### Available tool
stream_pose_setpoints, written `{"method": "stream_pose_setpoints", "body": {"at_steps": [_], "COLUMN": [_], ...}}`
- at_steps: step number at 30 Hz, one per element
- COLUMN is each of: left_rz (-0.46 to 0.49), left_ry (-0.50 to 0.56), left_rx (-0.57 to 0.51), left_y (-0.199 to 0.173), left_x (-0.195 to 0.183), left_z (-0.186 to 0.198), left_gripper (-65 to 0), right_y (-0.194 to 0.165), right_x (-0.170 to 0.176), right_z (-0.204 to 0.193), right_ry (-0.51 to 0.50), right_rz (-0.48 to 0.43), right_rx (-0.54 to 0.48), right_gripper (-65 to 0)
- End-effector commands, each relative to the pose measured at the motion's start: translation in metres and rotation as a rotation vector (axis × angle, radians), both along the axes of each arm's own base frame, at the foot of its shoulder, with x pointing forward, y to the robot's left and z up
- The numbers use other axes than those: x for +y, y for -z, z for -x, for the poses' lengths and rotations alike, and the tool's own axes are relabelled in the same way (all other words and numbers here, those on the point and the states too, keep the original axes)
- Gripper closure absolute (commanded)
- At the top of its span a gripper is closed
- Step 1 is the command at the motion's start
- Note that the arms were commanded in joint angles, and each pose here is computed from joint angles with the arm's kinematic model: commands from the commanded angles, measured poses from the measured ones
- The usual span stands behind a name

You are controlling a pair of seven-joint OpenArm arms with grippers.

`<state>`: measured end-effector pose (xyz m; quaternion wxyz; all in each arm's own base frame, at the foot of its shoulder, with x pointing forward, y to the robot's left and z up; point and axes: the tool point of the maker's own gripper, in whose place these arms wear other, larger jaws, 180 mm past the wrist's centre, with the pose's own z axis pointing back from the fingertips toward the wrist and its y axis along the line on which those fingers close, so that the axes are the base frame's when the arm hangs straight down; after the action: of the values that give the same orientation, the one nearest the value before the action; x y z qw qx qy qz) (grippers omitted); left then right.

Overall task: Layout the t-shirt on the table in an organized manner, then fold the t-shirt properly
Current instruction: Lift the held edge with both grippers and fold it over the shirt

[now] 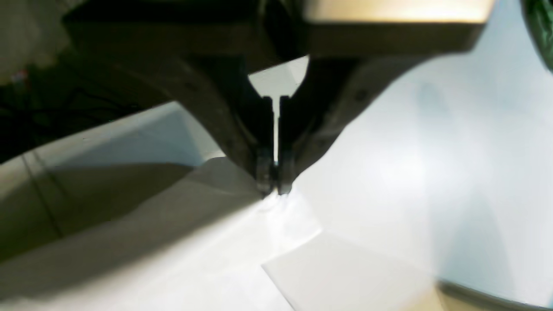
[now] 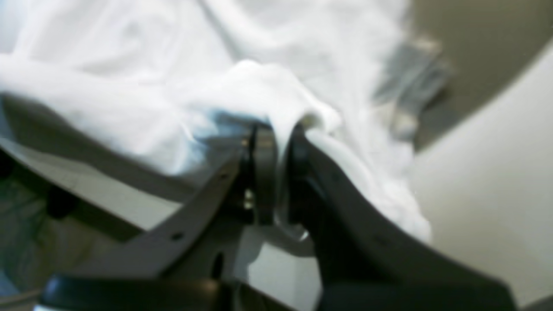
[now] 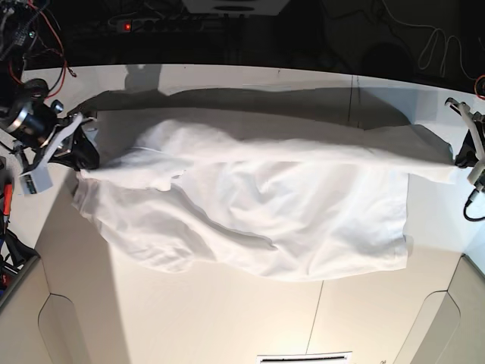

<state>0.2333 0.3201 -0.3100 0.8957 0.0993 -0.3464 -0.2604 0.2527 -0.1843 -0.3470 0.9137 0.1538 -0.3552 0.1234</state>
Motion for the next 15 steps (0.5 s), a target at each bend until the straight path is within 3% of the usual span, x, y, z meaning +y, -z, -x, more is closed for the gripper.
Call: {"method": "stream_pose_setpoints", "body": {"at_steps": [1,9,15], "left_rz": [-0.010,0.053,-0.096], "left_ry": [0.000,-0.061,-0.241], "left_rx": [0.008,0.267,0.209], "left_y": [0.001,0.093,0.089], "left_x": [0.004,0.012,0.064], "left_z": [-0.004,0.021,0.000], "left_gripper": [0.0,0.0,0.0], "right_y": [0.000,0.058,0.061], "right_x": [-0.004,-0.037,-0.058], "right_z": [-0.009,-0.018,-0.021], "right_ry": [0.005,0.165,0.260], "right_rz": [0.015,0.053,0.133], "right_rx": [-0.022,0.120,0.113], "right_gripper": [0.0,0.0,0.0]}}
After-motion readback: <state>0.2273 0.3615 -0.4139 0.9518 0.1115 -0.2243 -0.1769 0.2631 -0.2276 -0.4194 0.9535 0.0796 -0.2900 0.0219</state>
